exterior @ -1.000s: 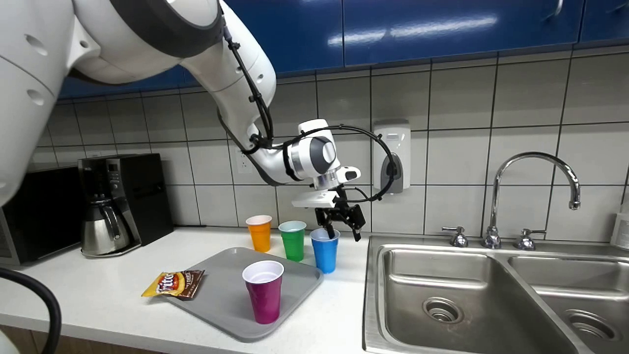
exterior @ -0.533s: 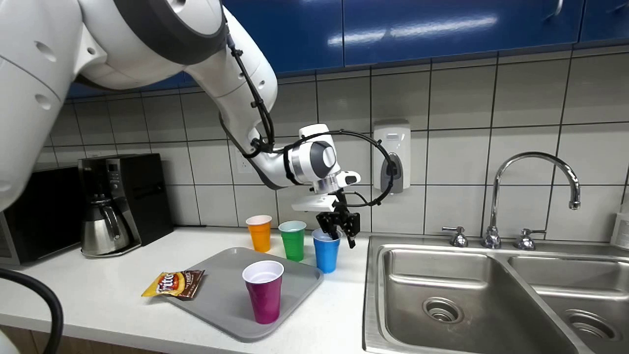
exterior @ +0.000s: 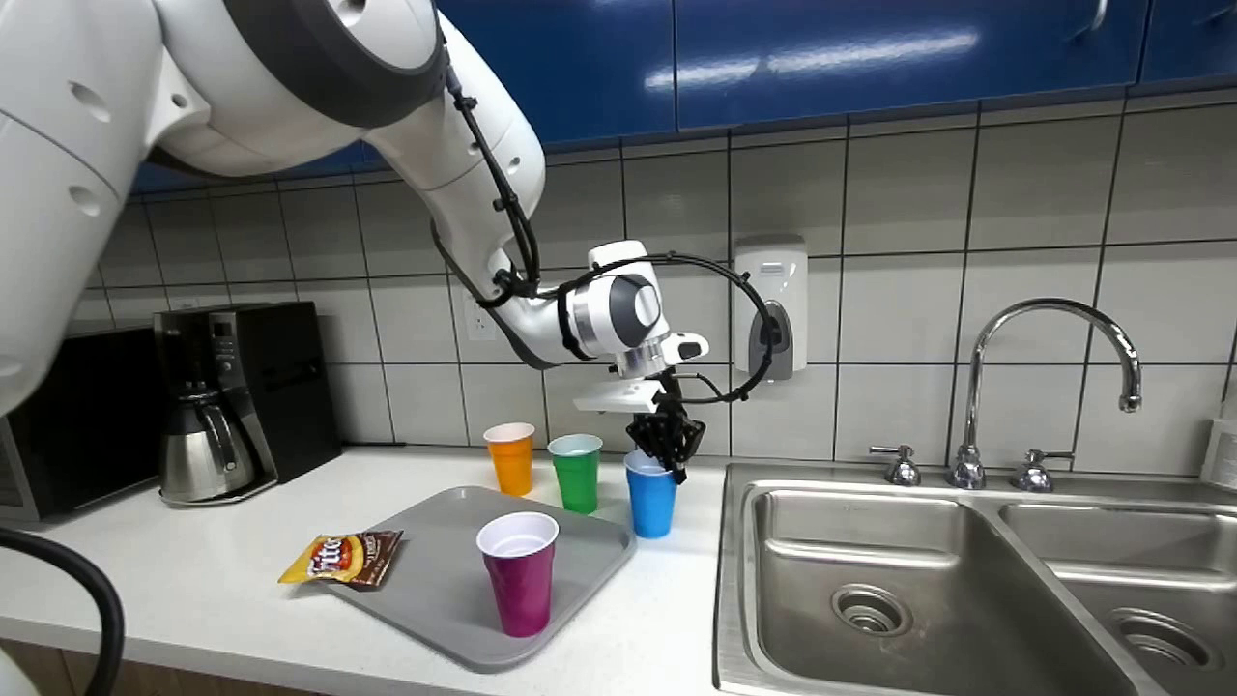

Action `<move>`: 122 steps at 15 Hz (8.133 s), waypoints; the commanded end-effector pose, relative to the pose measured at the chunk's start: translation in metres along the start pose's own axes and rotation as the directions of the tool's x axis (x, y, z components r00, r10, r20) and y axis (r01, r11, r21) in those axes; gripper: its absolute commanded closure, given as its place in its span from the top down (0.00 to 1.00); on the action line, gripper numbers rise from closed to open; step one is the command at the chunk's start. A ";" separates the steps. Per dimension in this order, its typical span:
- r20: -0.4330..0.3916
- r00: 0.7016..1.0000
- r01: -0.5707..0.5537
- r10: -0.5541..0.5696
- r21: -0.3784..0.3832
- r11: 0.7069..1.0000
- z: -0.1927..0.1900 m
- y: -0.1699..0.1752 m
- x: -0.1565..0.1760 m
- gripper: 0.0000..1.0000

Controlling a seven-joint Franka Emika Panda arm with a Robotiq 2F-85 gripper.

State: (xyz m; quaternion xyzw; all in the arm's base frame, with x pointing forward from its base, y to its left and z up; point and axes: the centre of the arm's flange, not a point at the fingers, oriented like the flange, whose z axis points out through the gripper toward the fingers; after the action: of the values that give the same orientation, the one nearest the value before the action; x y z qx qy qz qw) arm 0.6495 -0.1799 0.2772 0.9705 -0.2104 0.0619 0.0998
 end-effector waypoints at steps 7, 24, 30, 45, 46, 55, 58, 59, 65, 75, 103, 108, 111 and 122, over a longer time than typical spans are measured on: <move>0.001 1.000 -0.028 0.028 0.025 0.999 -0.021 0.002 0.009 0.01; -0.058 0.994 0.104 -0.094 0.191 0.976 -0.094 -0.005 -0.050 0.01; -0.049 0.981 0.194 -0.187 0.195 0.961 -0.093 -0.015 -0.078 0.01; -0.026 0.962 0.270 -0.270 0.208 0.940 -0.063 -0.021 -0.098 0.01; -0.019 0.965 0.259 -0.261 0.217 0.941 -0.063 -0.021 -0.097 0.01; -0.017 0.966 0.254 -0.256 0.218 0.942 -0.045 -0.024 -0.093 0.01; -0.027 0.966 0.256 -0.256 0.217 0.942 -0.043 -0.022 -0.095 0.01; -0.028 0.966 0.256 -0.257 0.216 0.942 -0.042 -0.022 -0.095 0.01; -0.026 0.966 0.257 -0.257 0.200 0.945 -0.030 -0.025 -0.092 0.01; -0.018 0.966 0.256 -0.258 0.199 0.946 -0.034 -0.018 -0.093 0.67; -0.111 0.982 0.169 -0.150 0.184 0.968 -0.097 -0.033 -0.057 1.00; -0.105 0.985 0.151 -0.135 0.169 0.974 -0.091 -0.049 -0.054 1.00; -0.104 0.986 0.148 -0.132 0.165 0.975 -0.088 -0.059 -0.054 1.00; -0.119 0.977 0.193 -0.174 0.172 0.966 -0.093 -0.105 -0.057 1.00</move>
State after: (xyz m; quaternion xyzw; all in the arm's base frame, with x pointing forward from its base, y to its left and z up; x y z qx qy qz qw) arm 0.6230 -0.0557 0.3362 0.9871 -0.1074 0.1174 0.0208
